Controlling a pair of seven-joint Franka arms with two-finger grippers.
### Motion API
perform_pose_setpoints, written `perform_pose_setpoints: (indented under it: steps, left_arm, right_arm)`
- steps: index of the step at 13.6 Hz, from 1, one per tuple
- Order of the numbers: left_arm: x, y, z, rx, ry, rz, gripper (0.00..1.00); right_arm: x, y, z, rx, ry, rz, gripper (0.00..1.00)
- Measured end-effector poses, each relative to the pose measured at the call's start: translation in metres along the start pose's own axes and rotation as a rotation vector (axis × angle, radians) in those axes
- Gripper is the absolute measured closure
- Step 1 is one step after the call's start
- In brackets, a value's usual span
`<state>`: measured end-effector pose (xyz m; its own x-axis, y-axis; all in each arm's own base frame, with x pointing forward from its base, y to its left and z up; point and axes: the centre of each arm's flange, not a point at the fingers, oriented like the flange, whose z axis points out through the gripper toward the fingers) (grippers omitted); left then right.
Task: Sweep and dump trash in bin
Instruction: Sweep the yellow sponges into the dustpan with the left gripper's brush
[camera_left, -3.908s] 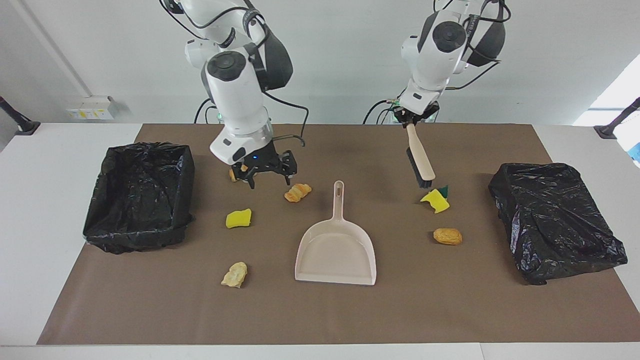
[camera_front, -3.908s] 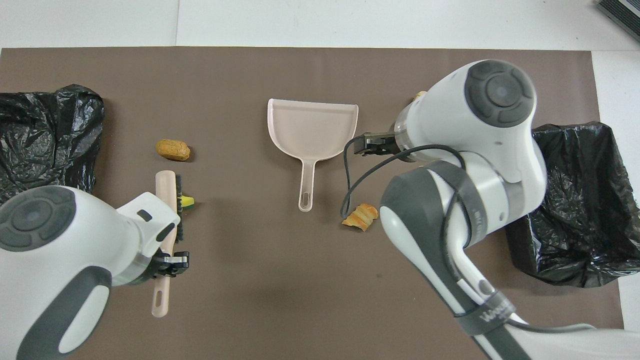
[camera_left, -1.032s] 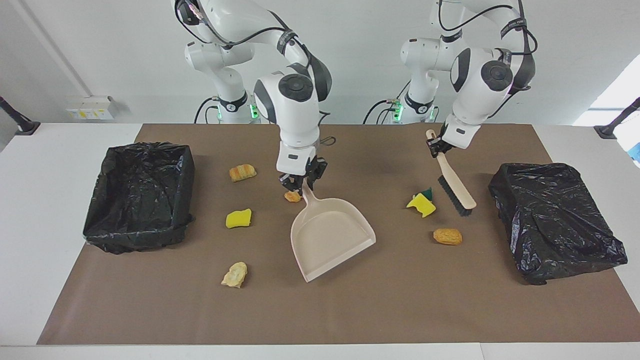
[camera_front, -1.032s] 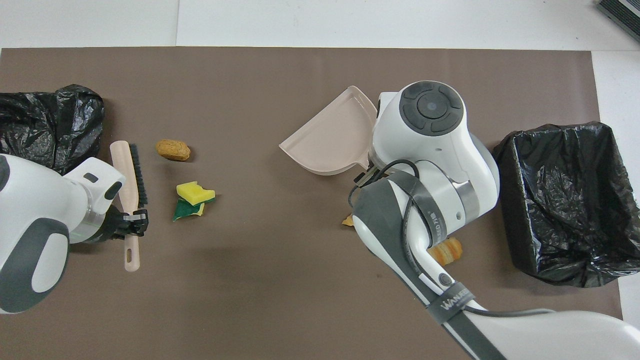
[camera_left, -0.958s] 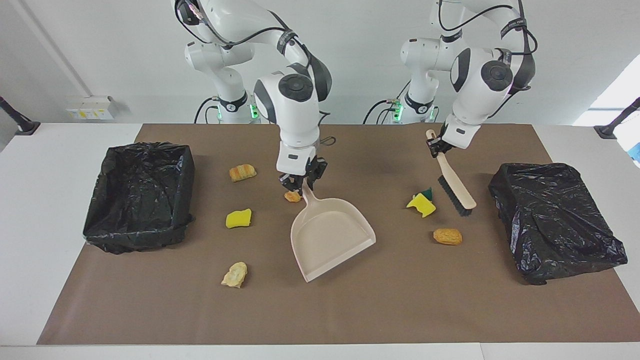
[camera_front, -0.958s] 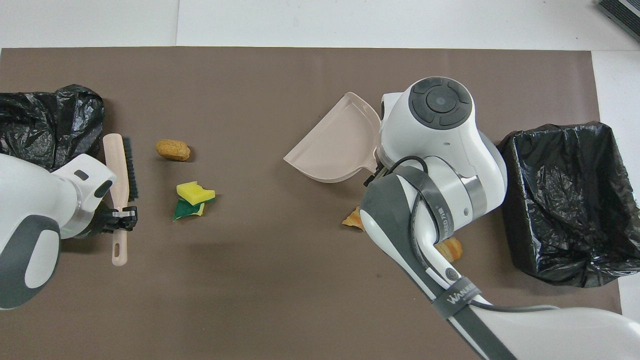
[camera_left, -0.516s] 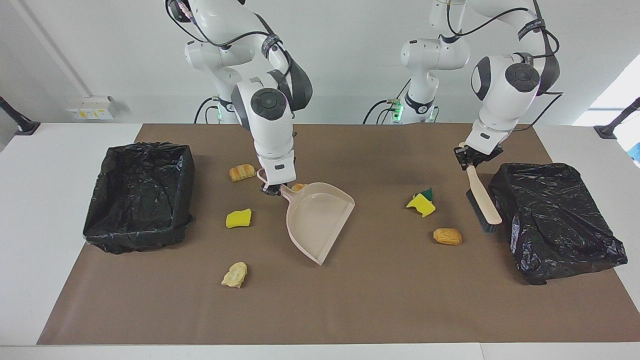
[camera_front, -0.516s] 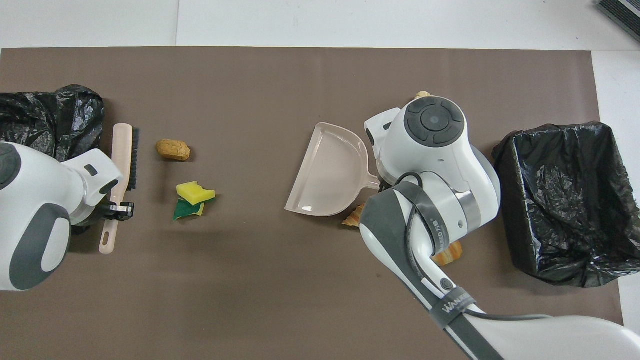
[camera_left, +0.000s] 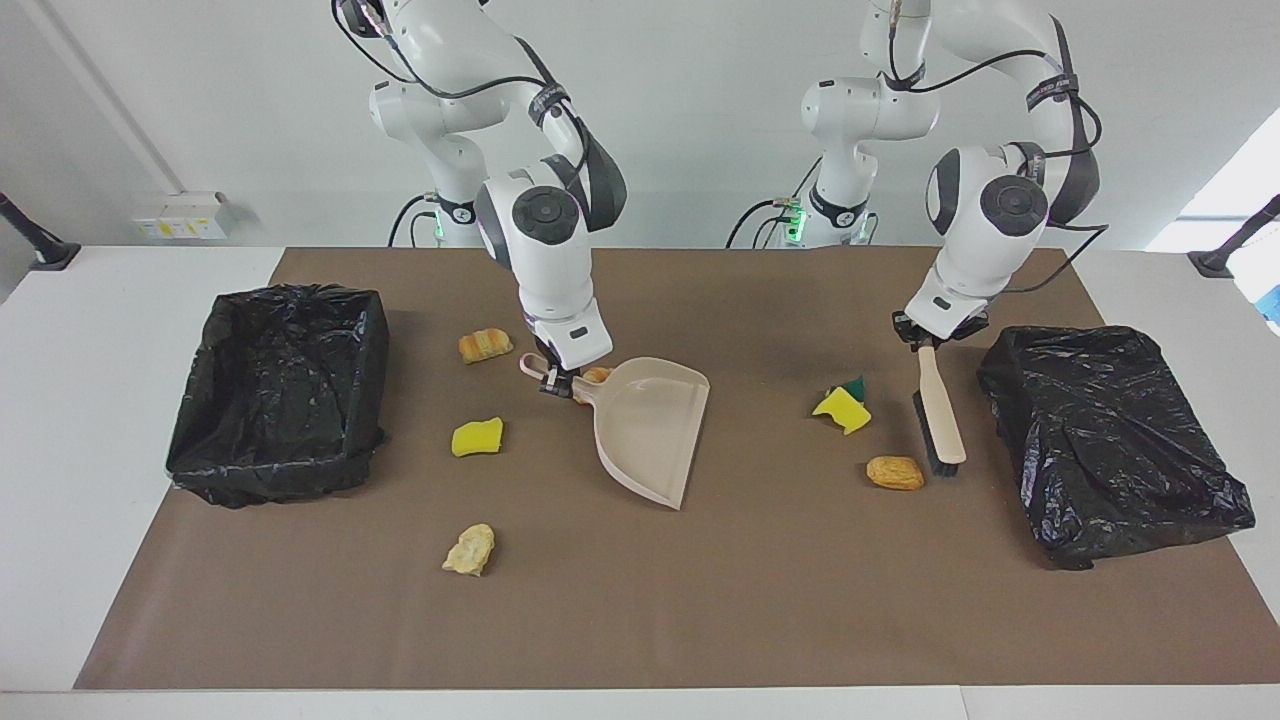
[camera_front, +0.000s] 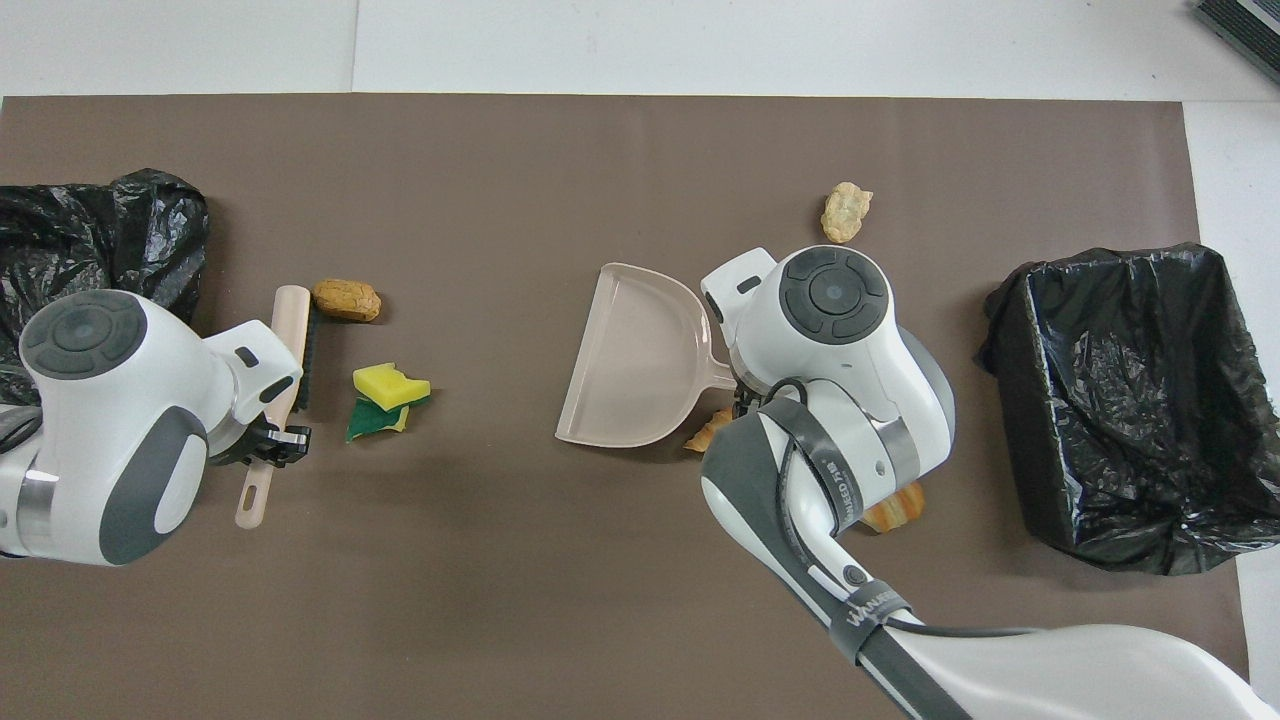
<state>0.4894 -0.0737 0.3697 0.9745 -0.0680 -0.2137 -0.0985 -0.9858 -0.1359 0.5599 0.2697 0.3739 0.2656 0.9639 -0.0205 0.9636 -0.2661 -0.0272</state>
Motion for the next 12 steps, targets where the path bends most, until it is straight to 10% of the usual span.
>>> perform_pose_setpoints:
  steps: [12]
  left_arm:
    - [-0.046,0.159,-0.005,-0.183,-0.020,-0.176,0.74]
  right_arm:
    - [0.004,-0.002,0.006,0.000,0.002,-0.007,0.69]
